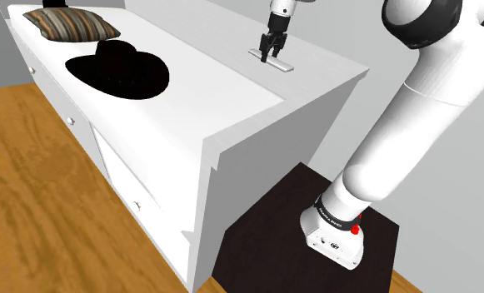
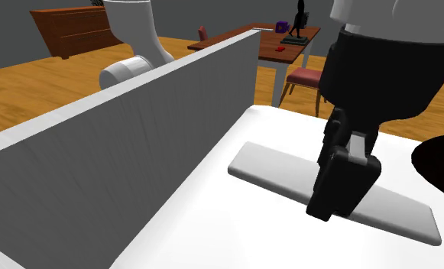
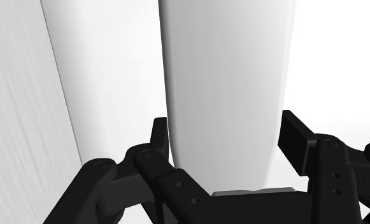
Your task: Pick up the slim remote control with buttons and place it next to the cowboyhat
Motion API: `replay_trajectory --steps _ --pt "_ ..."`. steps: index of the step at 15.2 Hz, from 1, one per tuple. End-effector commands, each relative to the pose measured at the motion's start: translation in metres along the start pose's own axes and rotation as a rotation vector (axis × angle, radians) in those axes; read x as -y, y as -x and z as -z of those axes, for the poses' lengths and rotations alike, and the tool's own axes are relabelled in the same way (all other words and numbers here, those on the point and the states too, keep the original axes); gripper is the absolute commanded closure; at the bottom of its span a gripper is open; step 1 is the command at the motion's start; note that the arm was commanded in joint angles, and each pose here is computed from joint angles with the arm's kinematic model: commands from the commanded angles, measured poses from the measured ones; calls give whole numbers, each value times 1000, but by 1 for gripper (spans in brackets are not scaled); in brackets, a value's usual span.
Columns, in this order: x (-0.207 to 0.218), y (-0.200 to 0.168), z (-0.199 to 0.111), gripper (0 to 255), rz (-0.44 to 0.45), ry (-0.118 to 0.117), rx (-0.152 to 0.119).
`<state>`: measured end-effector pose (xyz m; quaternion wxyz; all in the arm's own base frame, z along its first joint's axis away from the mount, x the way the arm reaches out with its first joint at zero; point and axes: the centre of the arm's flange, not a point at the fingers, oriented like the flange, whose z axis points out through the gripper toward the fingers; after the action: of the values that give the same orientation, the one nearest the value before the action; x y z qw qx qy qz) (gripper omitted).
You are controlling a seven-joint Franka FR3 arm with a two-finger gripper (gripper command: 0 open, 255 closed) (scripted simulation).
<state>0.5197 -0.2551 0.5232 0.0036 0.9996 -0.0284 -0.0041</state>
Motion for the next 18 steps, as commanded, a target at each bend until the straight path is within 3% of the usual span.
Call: replay_trajectory --steps 1,18 --pt "27 -3 -1 255 -1 1 0" --pt "247 -50 1 255 -1 1 0"
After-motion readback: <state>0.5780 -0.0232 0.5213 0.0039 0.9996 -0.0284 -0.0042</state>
